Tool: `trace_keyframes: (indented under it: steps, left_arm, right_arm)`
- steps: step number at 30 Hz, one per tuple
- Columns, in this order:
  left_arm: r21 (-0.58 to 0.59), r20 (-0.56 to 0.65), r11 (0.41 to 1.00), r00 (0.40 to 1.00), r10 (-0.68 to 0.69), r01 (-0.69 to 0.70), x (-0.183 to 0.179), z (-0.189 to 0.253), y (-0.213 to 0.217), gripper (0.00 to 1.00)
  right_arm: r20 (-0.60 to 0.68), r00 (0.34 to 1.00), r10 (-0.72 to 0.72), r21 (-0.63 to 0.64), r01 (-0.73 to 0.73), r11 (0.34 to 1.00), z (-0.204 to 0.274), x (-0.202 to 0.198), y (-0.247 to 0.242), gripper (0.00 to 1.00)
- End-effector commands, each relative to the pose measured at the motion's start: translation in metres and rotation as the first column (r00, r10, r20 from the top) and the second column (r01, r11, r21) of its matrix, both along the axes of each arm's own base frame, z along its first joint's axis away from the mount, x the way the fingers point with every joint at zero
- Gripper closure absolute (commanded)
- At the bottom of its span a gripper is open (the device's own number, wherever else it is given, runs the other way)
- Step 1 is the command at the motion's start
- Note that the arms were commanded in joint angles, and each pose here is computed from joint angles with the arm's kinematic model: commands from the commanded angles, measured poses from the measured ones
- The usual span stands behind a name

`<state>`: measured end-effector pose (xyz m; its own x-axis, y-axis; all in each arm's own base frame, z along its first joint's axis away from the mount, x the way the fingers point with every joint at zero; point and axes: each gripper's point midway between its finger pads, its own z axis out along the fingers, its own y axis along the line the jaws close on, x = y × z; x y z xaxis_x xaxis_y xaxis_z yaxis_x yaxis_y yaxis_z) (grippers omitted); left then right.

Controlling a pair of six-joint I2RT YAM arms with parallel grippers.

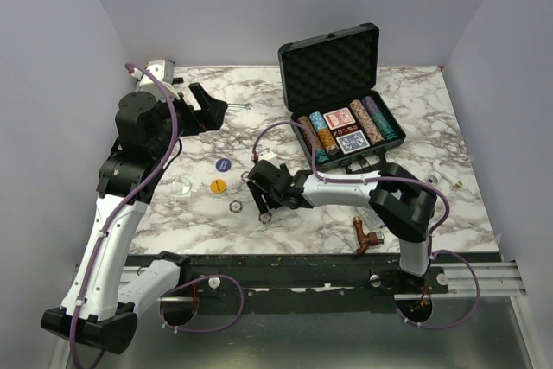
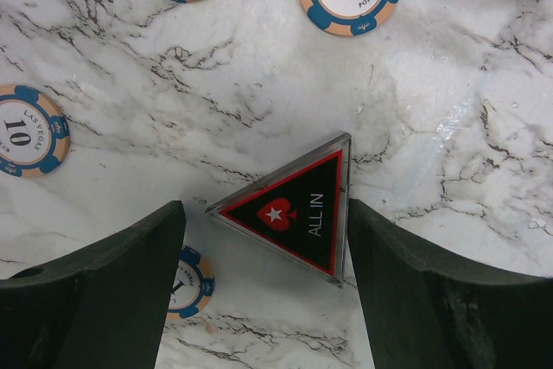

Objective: Pack up texas hold em set

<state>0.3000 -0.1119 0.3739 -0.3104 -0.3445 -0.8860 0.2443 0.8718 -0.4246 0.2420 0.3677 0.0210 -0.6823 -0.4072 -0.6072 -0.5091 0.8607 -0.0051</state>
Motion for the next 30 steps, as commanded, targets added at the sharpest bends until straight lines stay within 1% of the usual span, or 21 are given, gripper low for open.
trace_keyframes:
  steps: [1, 11, 15, 18, 20, 23, 24, 25, 26, 28, 30]
  left_arm:
    - [0.000, 0.023, 1.000, 1.000, -0.008, 0.008, 0.000, 0.004, 0.000, 0.01]
    - [0.002, 0.015, 1.000, 1.000, -0.005, 0.005, 0.003, 0.000, 0.000, 0.01]
    - [0.004, 0.009, 1.000, 1.000, -0.004, 0.004, 0.004, -0.002, 0.000, 0.02]
    - [0.004, 0.009, 1.000, 1.000, -0.005, 0.005, 0.004, -0.002, -0.001, 0.01]
    - [0.023, 0.013, 1.000, 1.000, 0.009, -0.009, 0.009, -0.005, 0.002, 0.01]
    - [0.069, -0.041, 0.995, 0.997, 0.072, -0.069, 0.018, -0.018, 0.013, 0.02]
    - [0.069, -0.054, 0.995, 0.996, 0.073, -0.070, 0.018, -0.019, 0.013, 0.01]
    - [0.060, -0.053, 0.996, 0.997, 0.062, -0.059, 0.016, -0.016, 0.011, 0.01]
    - [0.045, -0.039, 0.998, 0.998, 0.038, -0.036, 0.013, -0.012, 0.007, 0.01]
    - [0.023, 0.008, 1.000, 1.000, 0.006, -0.006, 0.007, -0.005, 0.002, 0.01]
    - [0.021, 0.006, 1.000, 1.000, 0.016, -0.016, 0.008, -0.007, 0.003, 0.02]
  right_arm:
    - [-0.026, 1.000, 0.001, -0.027, -0.001, 1.000, -0.012, -0.005, -0.009, 0.25]
    - [-0.005, 1.000, -0.015, -0.053, 0.014, 0.999, -0.014, 0.000, -0.011, 0.40]
    - [0.017, 0.999, -0.034, -0.038, 0.035, 0.999, -0.007, 0.005, -0.011, 0.52]
    - [0.063, 0.997, -0.047, 0.013, 0.046, 0.999, 0.015, 0.012, -0.007, 0.59]
    - [0.095, 0.994, -0.059, 0.053, 0.055, 0.997, 0.036, 0.022, -0.004, 0.66]
    - [0.137, 0.985, -0.109, 0.113, 0.093, 0.989, 0.070, 0.045, -0.009, 0.81]
    - [0.156, 0.979, -0.130, 0.133, 0.109, 0.985, 0.080, 0.053, -0.013, 0.87]
    - [0.177, 0.971, -0.161, 0.150, 0.135, 0.979, 0.089, 0.063, -0.020, 0.91]
    - [0.197, 0.962, -0.187, 0.172, 0.154, 0.973, 0.099, 0.071, -0.026, 0.93]
    - [0.233, 0.940, -0.249, 0.218, 0.199, 0.955, 0.117, 0.090, -0.042, 0.93]
    - [0.259, 0.912, -0.317, 0.257, 0.252, 0.933, 0.134, 0.111, -0.063, 0.93]
